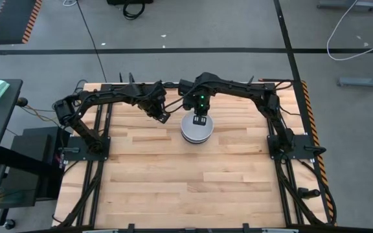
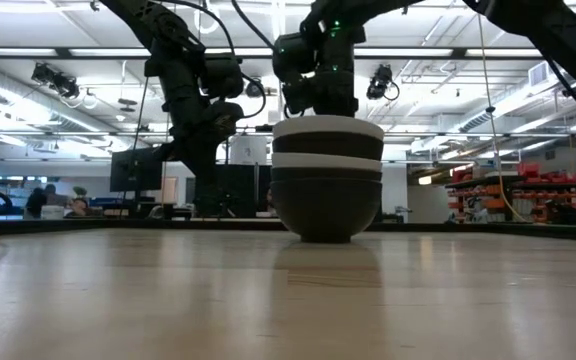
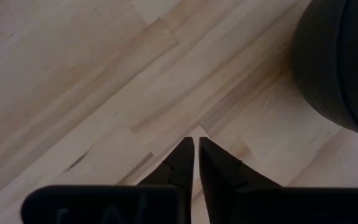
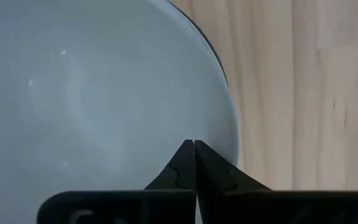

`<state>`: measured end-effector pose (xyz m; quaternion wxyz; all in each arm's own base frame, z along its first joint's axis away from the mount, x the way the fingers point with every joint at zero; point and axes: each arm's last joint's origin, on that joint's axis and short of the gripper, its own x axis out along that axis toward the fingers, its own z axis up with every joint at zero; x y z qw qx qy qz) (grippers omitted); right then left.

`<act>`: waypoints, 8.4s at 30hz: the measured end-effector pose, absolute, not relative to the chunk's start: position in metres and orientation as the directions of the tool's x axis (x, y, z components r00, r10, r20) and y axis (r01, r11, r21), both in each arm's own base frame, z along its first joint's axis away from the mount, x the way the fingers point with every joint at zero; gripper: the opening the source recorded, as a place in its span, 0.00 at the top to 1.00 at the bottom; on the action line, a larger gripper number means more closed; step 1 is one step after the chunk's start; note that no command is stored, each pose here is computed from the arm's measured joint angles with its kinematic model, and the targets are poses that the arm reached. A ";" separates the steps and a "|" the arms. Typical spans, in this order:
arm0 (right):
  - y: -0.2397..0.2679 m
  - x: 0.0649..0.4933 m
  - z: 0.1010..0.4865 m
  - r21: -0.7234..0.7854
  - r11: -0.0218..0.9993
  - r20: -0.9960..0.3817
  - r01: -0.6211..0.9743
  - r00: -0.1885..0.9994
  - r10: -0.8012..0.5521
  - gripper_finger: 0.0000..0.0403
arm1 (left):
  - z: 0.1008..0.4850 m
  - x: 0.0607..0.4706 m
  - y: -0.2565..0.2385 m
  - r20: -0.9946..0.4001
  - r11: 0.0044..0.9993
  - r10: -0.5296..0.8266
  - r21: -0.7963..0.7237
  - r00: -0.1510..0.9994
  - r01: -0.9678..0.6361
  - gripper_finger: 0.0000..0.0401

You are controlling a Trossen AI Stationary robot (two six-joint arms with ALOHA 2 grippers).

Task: Nest bowls inside each other
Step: Stack the right bowls on top of the left bowls, then return to Home Position

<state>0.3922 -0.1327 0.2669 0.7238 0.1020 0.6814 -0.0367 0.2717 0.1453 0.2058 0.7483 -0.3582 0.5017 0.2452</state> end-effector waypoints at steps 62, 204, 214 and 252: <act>-0.021 0.186 0.510 0.186 0.966 -0.582 0.177 0.812 -0.037 0.96 | 0.383 0.161 0.047 -0.366 0.926 0.154 -0.271 0.918 -0.263 0.93; -0.021 0.137 0.179 0.224 0.960 0.154 0.171 0.966 -0.208 0.96 | 0.209 0.095 0.016 0.386 0.979 0.088 -0.204 0.918 -0.008 0.91; -0.050 0.128 0.178 0.313 0.941 0.135 0.129 0.975 -0.179 0.96 | 0.203 0.098 0.016 0.323 0.964 0.092 -0.266 0.942 -0.003 0.94; -0.046 0.079 0.228 0.090 0.990 0.586 0.110 0.798 -0.142 0.96 | 0.204 0.097 0.016 0.334 0.962 0.091 -0.273 0.938 0.004 0.94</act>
